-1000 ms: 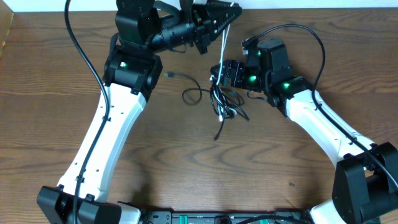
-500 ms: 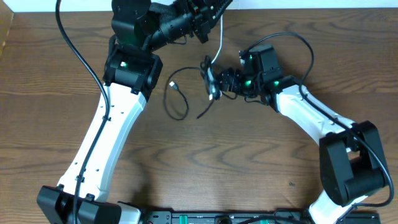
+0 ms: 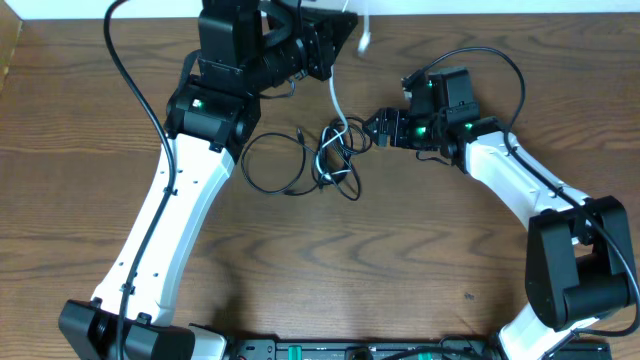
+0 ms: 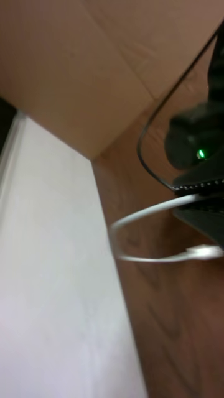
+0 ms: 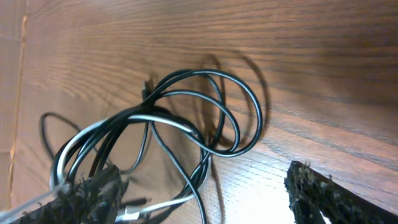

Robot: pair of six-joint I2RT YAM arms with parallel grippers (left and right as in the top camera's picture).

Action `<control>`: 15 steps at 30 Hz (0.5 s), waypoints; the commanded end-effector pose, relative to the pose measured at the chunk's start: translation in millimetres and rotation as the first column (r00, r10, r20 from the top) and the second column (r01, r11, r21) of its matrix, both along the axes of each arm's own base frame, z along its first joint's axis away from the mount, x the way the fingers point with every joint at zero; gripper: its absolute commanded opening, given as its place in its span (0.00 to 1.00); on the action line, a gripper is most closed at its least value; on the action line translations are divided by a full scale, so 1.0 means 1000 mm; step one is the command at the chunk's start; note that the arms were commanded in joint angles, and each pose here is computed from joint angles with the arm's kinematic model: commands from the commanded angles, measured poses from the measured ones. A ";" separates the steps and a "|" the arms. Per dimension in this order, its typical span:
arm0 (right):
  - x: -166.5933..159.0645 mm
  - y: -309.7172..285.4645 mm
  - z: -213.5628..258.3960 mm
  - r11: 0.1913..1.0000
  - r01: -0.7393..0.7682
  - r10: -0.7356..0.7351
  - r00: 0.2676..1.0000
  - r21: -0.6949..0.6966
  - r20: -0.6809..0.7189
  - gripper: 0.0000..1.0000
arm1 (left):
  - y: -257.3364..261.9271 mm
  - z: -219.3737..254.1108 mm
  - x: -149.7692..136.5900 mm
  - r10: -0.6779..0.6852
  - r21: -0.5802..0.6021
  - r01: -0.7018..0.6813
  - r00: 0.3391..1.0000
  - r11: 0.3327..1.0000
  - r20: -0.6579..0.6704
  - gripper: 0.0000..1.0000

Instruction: Untangle cables

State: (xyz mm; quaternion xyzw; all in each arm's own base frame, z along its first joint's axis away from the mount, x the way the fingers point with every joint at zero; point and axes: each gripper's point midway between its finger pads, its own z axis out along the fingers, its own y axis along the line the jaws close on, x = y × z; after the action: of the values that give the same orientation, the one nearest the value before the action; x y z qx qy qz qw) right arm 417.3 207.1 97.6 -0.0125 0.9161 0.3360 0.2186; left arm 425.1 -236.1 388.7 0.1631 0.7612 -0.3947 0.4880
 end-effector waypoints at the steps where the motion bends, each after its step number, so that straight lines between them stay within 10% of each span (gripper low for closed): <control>1: -0.009 0.009 0.016 0.996 -0.086 0.085 0.995 0.029 0.045 0.84 | 0.014 0.003 0.004 0.086 0.025 -0.086 0.996 0.996 -0.015 0.08; 15: -0.022 0.007 0.006 0.994 -0.113 0.113 0.994 -0.001 -0.003 0.85 | 0.044 -0.103 0.025 0.311 0.268 -0.240 0.913 0.933 -0.263 0.08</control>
State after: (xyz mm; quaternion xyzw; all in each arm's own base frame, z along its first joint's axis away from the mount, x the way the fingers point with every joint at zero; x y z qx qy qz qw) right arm 401.4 210.8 94.2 -0.0398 0.9185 0.3434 0.1918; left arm 435.0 -203.6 309.4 0.0755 0.8627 -0.2923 0.4056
